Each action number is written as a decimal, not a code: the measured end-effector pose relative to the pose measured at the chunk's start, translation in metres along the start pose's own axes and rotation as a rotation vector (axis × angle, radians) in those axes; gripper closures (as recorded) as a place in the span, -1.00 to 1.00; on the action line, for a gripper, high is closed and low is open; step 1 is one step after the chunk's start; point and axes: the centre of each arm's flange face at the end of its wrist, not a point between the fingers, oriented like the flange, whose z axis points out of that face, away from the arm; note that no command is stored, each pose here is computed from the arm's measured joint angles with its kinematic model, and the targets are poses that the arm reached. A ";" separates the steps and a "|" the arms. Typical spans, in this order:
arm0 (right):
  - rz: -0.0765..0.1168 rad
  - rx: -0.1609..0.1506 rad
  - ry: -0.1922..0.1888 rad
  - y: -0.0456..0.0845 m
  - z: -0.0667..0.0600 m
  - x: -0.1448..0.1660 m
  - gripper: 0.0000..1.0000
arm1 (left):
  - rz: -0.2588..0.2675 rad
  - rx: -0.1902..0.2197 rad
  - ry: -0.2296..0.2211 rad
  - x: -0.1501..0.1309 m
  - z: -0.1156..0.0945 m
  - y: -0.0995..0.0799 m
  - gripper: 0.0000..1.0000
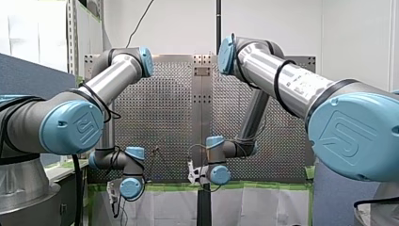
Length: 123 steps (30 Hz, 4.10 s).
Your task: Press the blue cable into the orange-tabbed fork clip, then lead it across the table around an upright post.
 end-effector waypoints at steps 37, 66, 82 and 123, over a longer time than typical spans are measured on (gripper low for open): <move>0.008 -0.010 0.046 0.017 0.007 0.050 1.00 | 0.030 0.035 -0.006 -0.078 -0.035 -0.010 0.97; 0.009 -0.012 0.045 0.018 0.008 0.050 1.00 | 0.010 0.038 -0.107 -0.133 -0.019 -0.013 0.97; 0.012 -0.007 0.052 0.015 0.008 0.052 1.00 | -0.040 0.043 -0.088 -0.135 0.018 0.003 0.97; 0.005 -0.013 0.093 0.000 0.018 0.073 1.00 | -0.064 0.087 -0.033 -0.139 0.080 -0.003 0.97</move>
